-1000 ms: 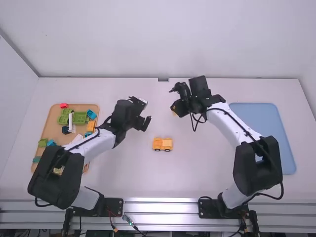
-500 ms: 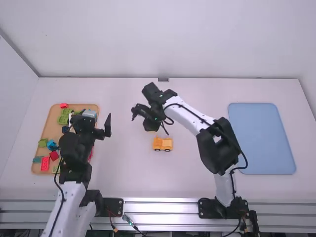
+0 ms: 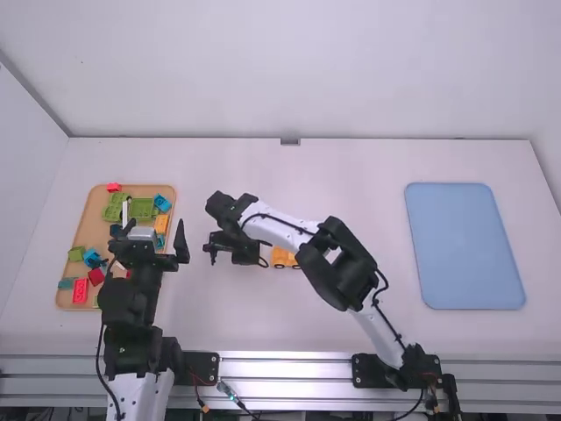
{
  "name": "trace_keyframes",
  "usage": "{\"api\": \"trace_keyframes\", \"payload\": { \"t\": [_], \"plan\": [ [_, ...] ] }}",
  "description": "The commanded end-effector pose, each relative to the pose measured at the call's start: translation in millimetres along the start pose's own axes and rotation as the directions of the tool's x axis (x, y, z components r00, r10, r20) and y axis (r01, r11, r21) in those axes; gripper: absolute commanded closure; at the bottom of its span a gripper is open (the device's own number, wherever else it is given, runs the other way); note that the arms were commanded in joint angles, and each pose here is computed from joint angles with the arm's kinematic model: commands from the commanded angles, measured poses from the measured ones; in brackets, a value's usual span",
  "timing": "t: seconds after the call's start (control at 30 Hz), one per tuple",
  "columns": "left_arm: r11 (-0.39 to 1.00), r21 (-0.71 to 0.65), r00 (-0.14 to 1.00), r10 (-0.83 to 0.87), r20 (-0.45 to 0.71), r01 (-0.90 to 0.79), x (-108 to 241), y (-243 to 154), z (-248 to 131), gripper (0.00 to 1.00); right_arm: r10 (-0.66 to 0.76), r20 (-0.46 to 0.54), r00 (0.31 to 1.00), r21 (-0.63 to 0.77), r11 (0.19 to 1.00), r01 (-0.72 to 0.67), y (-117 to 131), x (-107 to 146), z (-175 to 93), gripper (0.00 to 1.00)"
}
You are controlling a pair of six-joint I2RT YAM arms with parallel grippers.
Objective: Assemble lego blocks to make yellow taxi
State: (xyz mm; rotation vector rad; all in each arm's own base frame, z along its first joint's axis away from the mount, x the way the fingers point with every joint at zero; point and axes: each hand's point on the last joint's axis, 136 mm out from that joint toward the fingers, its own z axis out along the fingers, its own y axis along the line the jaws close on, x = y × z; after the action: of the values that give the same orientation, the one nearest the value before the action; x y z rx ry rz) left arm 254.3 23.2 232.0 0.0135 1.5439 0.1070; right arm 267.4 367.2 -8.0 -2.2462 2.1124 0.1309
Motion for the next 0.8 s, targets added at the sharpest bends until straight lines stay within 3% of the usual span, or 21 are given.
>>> {"api": "trace_keyframes", "payload": {
  "t": [0.0, 0.13, 0.17, 0.3, 0.33, 0.4, 0.47, 0.6, 0.77],
  "plan": [
    [1.0, -0.009, 1.0, -0.006, -0.002, 0.006, 1.1, 1.6, 0.2, 0.01, 0.019, 0.0, 1.0, 0.046, 0.999, -0.019, -14.0, -6.4, -2.0, 1.0],
    [1.0, -0.009, 1.0, -0.008, -0.019, 0.008, 5.2, 1.5, 2.1, 0.01, 0.029, 0.025, 0.999, 0.021, 0.999, -0.029, -13.3, -8.4, -2.6, 0.99],
    [1.0, -0.008, 1.0, -0.009, -0.023, 0.009, 6.1, 1.6, 2.7, 0.01, 0.03, 0.028, 0.999, 0.016, 0.999, -0.03, -12.4, -8.8, -2.6, 0.94],
    [1.0, -0.002, 1.0, -0.01, -0.028, 0.01, 7.4, 0.5, 4.5, 0.01, 0.041, 0.036, 0.999, -0.002, 0.999, -0.041, -12.8, -6.6, -3.3, 0.32],
    [1.0, 0.005, 1.0, -0.009, -0.028, 0.009, 7.3, -0.5, 5.0, 0.01, 0.043, 0.036, 0.998, 0.0, 0.999, -0.043, -13.8, -6.4, -4.5, 0.22],
    [0.999, 0.031, 1.0, -0.009, -0.024, 0.01, 6.5, -4.9, 5.8, 0.01, 0.059, 0.039, 0.997, 0.004, 0.998, -0.059, -17.6, -5.8, -8.5, 0.16],
    [0.997, 0.077, 1.0, -0.009, -0.018, 0.01, 5.1, -12.7, 7.2, 0.01, 0.103, 0.051, 0.993, 0.015, 0.994, -0.104, -24.6, -8.7, -18.6, 0.01],
    [0.978, 0.207, 1.0, 0.0, -0.026, 0.006, 3.7, -34.1, 11.0, 0.01, 0.202, 0.099, 0.974, 0.033, 0.978, -0.207, -44.5, -9.0, -57.8, 0.01],
    [0.935, 0.356, 0.993, 0.042, -0.109, -0.001, 12.0, -56.4, 24.8, 0.01, 0.264, 0.292, 0.919, -0.008, 0.962, -0.273, -68.3, -2.0, -119.2, 0.01]
  ]
}}
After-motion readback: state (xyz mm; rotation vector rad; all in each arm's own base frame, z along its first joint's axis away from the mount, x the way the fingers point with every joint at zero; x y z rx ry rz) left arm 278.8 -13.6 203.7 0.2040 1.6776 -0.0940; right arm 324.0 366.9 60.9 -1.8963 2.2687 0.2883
